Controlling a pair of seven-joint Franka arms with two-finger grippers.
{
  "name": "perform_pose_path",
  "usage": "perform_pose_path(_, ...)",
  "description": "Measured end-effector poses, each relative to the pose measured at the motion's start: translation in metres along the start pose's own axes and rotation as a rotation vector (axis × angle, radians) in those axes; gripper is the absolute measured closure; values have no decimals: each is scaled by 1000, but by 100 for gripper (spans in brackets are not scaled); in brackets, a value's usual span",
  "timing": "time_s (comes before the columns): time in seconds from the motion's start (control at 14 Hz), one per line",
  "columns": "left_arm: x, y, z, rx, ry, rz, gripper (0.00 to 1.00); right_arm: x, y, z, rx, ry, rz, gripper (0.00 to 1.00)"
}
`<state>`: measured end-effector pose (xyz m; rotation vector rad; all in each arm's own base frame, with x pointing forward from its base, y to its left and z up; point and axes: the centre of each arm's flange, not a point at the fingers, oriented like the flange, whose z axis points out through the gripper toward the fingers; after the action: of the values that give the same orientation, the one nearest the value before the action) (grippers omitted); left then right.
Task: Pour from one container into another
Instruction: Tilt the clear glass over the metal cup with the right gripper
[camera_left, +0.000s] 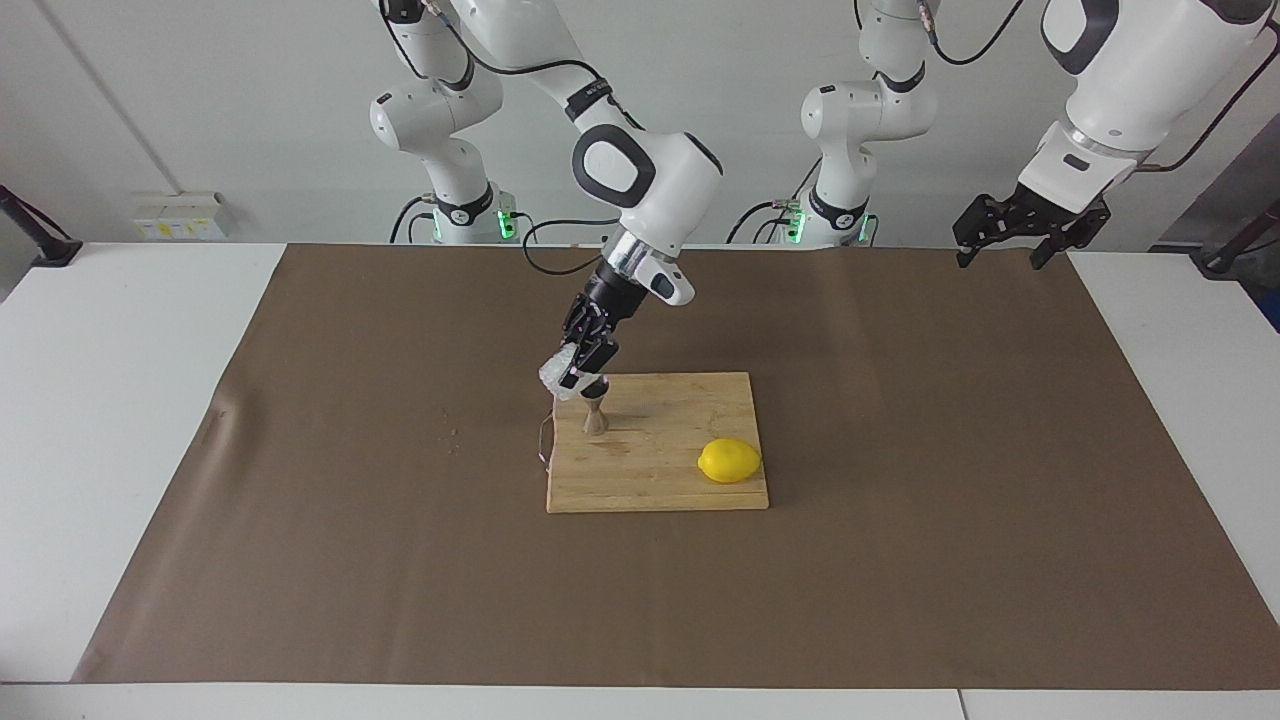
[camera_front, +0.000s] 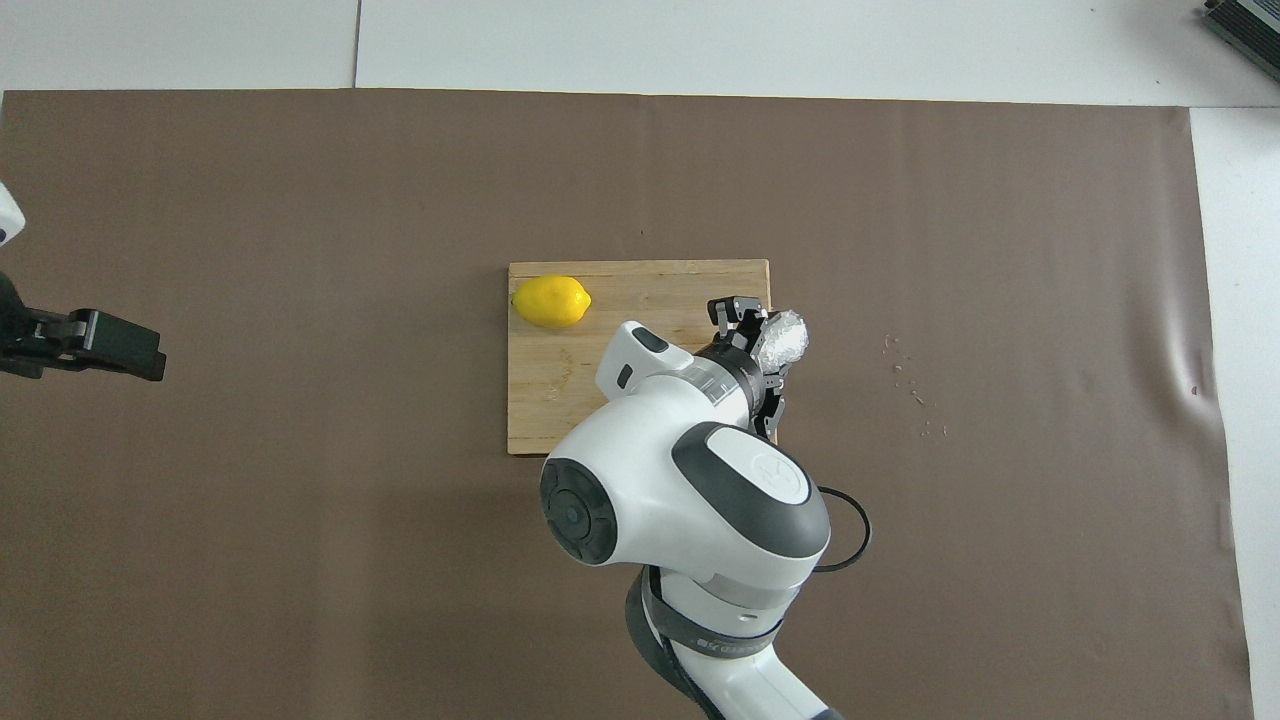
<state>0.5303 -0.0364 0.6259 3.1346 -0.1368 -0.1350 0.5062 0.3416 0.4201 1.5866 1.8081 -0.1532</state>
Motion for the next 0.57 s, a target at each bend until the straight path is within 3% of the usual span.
perform_pose_path(0.57, 0, 0, 0, 0, 0, 0, 0, -35, 16, 11, 116, 112, 145, 50)
